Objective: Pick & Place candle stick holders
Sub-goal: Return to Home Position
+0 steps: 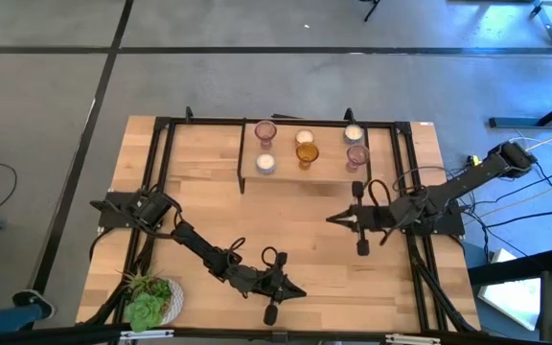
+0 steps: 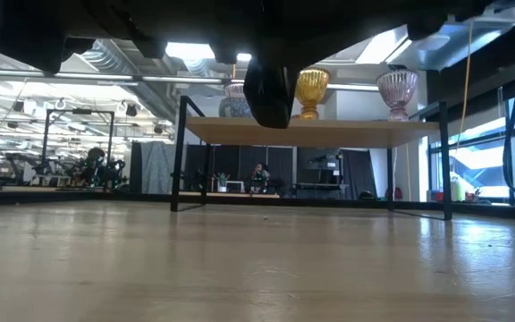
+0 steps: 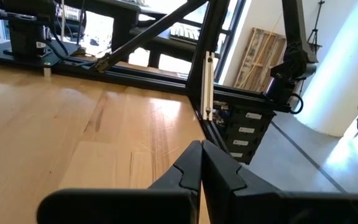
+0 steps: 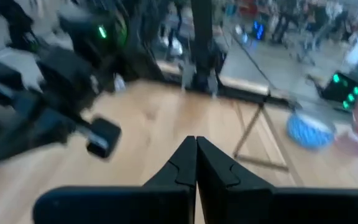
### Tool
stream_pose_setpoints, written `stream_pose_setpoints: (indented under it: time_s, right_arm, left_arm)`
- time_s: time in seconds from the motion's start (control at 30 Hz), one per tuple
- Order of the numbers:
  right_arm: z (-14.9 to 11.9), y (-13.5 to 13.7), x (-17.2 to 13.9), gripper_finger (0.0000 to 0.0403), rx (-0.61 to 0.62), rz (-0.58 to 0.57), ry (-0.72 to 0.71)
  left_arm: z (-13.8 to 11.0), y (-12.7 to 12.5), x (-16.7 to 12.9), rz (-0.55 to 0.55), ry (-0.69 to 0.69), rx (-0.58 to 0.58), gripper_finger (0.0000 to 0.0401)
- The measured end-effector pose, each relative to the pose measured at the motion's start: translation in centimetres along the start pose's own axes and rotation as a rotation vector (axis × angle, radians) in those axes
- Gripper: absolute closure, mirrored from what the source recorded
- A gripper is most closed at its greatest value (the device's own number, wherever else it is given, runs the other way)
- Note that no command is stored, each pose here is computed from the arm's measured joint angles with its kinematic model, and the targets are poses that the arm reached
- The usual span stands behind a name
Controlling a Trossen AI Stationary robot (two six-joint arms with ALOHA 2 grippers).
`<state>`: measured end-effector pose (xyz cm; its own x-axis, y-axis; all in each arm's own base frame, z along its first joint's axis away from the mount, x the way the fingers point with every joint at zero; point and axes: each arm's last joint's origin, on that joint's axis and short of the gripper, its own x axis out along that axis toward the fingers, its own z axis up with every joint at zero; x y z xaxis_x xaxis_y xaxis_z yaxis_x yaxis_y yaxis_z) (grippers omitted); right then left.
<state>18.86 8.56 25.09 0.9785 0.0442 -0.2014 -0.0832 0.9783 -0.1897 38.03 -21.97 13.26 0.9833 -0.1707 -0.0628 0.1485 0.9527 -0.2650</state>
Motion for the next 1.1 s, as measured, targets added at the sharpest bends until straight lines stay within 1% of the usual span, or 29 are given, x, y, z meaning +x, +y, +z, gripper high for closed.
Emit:
stream_pose_setpoints:
  time_s: [0.1, 0.23, 0.33, 0.43, 0.6, 0.73, 0.87, 1.1]
  right_arm:
    - [-0.7, -0.1, -0.2, 0.0398, 0.001, -0.004, 0.055]
    - [-2.6, -0.2, -0.8, 0.0398, 0.006, -0.006, 0.042]
    - [-4.4, -0.6, -1.8, 0.0398, 0.028, -0.026, -0.031]
    - [-6.6, -1.2, -3.0, 0.0398, 0.067, -0.041, -0.100]
    - [-9.2, -1.7, -5.1, 0.0398, 0.120, 0.022, -0.269]
    - [-8.9, -2.1, -6.1, 0.0398, 0.139, 0.032, -0.342]
    - [-8.6, -2.4, -6.7, 0.0398, 0.138, 0.025, -0.383]
    - [-9.2, -2.4, -6.7, 0.0398, 0.075, -0.021, -0.320]
  left_arm:
    - [-0.2, -0.1, -0.1, -0.001, 0.011, 0.004, 0.0400]
    - [-0.3, -0.5, -0.2, -0.009, 0.014, 0.011, 0.0400]
    - [-0.3, -0.6, -0.2, -0.014, 0.015, 0.013, 0.0400]
    - [-0.3, -0.5, -0.2, -0.013, 0.015, 0.013, 0.0400]
    - [-0.2, -0.4, -0.2, -0.011, 0.013, 0.013, 0.0400]
    - [-0.2, -0.2, -0.1, -0.006, 0.011, 0.012, 0.0400]
    - [-0.2, -0.2, -0.1, -0.004, 0.011, 0.011, 0.0400]
    - [-0.2, -0.5, -0.2, -0.010, 0.012, 0.009, 0.0400]
